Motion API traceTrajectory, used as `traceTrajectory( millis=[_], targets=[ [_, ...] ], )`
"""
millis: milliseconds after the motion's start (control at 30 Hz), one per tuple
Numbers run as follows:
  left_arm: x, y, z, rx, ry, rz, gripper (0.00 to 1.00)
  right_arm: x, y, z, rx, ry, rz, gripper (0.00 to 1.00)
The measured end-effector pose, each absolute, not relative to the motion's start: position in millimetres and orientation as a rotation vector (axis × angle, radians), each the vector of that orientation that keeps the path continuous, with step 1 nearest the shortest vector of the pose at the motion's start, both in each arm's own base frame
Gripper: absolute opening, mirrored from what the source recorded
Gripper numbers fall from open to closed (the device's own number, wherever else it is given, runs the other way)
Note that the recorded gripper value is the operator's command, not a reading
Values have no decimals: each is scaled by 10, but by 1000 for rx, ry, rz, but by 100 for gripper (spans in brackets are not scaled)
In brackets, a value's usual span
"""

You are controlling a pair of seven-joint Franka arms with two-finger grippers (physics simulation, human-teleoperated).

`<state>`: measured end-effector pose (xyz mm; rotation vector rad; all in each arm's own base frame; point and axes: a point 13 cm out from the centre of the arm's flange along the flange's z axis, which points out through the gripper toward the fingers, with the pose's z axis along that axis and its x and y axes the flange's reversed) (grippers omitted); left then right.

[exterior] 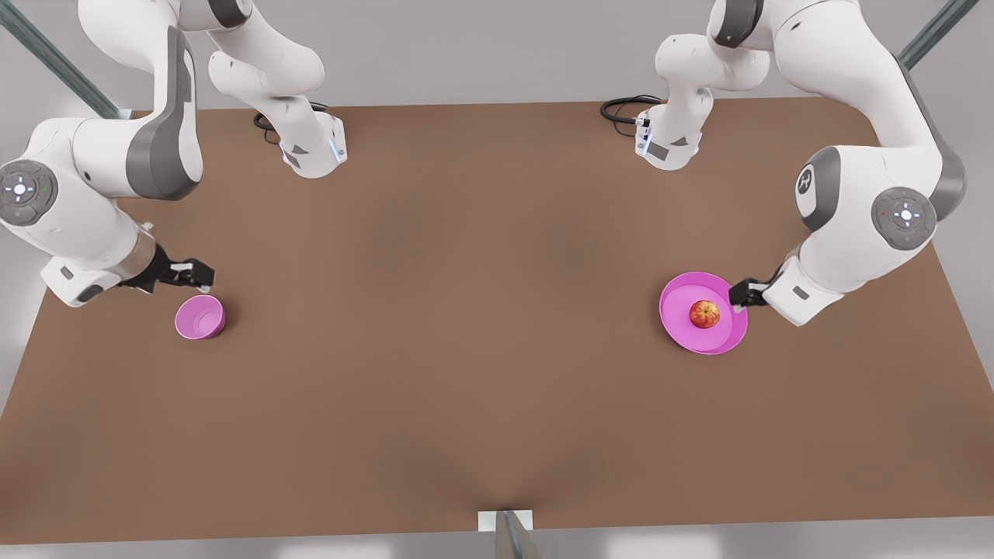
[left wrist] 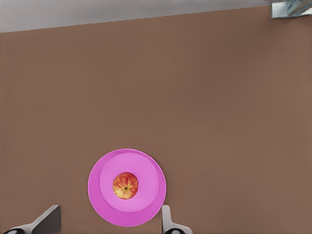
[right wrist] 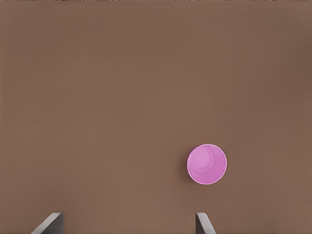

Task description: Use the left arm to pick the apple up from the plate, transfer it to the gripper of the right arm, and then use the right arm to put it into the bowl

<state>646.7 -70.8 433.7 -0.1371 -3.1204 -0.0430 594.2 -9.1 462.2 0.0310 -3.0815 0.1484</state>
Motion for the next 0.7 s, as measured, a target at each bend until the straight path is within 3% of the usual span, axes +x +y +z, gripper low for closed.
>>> traceTrajectory(
  millis=[133,267,367,500,700],
  targets=[
    [6401,-657,4206,-128,-3115,-27,100,5983,-89,4635,33,-3098,149,100],
    [5541,-394,3272,-72,-3007,15,100,6006,-97,4634,33,-3106,150,100],
    [5242,-222,2549,-25,-3002,23,100,6014,-102,4636,32,-3109,150,100],
    [5109,-86,1860,14,-3044,15,100,6021,-106,4638,32,-3112,150,100],
    [5082,99,1227,59,-3116,-7,100,6027,-115,4631,31,-3112,150,100]
  ],
)
